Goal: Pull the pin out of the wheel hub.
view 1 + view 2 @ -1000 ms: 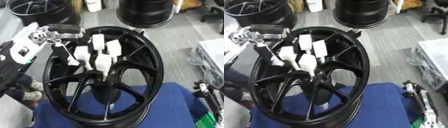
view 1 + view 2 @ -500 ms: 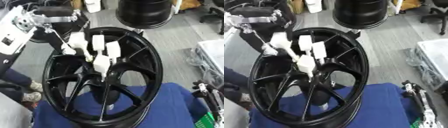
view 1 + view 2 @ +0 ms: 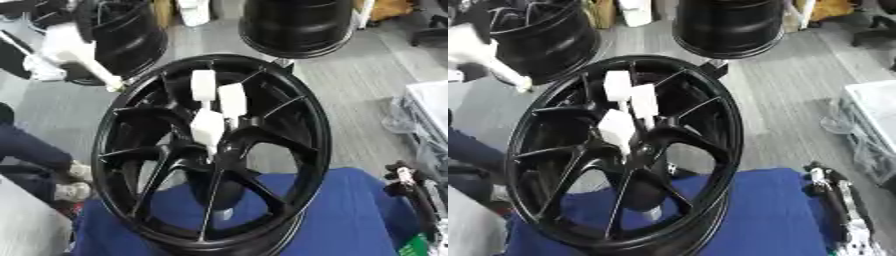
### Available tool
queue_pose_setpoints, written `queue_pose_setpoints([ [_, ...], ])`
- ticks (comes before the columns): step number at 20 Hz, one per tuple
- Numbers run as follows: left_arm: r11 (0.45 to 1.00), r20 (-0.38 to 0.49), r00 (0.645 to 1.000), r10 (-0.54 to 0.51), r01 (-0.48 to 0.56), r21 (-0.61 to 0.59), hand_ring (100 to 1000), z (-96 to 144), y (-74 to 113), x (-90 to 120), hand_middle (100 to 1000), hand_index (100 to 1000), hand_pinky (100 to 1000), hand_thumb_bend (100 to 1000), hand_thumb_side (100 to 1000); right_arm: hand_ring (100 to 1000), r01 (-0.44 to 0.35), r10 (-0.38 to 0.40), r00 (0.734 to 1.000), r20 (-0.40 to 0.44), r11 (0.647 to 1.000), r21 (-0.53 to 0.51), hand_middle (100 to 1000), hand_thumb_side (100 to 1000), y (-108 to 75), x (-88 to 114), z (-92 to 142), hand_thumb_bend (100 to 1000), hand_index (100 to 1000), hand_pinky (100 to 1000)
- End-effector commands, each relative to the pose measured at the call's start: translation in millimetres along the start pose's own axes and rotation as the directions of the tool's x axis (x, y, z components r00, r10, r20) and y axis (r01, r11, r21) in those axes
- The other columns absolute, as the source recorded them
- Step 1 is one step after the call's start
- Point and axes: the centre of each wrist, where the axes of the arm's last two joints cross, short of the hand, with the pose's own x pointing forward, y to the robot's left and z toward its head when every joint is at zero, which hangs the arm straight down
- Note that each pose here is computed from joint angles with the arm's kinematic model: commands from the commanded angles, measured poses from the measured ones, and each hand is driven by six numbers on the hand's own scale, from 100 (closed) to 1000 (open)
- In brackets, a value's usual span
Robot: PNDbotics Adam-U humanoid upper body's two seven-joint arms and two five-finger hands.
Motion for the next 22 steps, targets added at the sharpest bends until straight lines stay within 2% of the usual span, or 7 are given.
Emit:
queue_pose_setpoints([
  [1,1.0,-0.223,0.975,0.012,-0.006,0.024,332,41.3,1.8,-34.8,458,631,528,286,100,546,-0.023,0.023,0.999,0.031,1.0,-0.021,583,900,-10.0,7.3,-3.7,100,713,590],
  [5,0.998,-0.404,0.912,0.067,-0.069,0.009,433,61.6,-42.7,-82.8,538,708,610,345,100,546,-0.018,0.018,0.999,0.032,1.0,-0.019,583,903,-8.8,8.5,-3.9,100,713,590],
  [7,0.996,-0.461,0.884,0.084,-0.081,0.025,653,66.1,-60.5,-97.6,712,835,738,700,532,546,-0.013,0.014,0.999,0.034,1.0,-0.018,584,909,-7.8,9.2,-4.2,100,713,590],
  [10,0.992,-0.539,0.833,0.123,-0.081,0.101,726,68.7,-92.1,-115.1,773,863,782,784,644,546,-0.003,0.003,0.999,0.039,1.0,-0.014,583,911,-5.2,11.5,-5.6,100,712,590],
  [20,0.837,-0.31,0.853,0.419,-0.23,0.496,651,59.2,-122.2,-88.7,720,820,775,569,669,546,0.001,0.0,0.999,0.046,1.0,-0.023,583,899,-4.7,13.5,-6.7,100,712,589],
  [21,0.791,-0.247,0.849,0.468,-0.277,0.545,641,56.0,-124.4,-79.2,710,813,773,832,673,546,0.001,0.0,0.999,0.048,1.0,-0.024,583,908,-4.8,13.9,-6.9,100,712,588],
  [22,0.741,-0.181,0.839,0.514,-0.327,0.587,631,52.9,-127.7,-68.9,700,808,770,535,665,546,0.002,-0.001,0.999,0.05,1.0,-0.025,583,897,-4.7,14.5,-7.3,100,712,588],
])
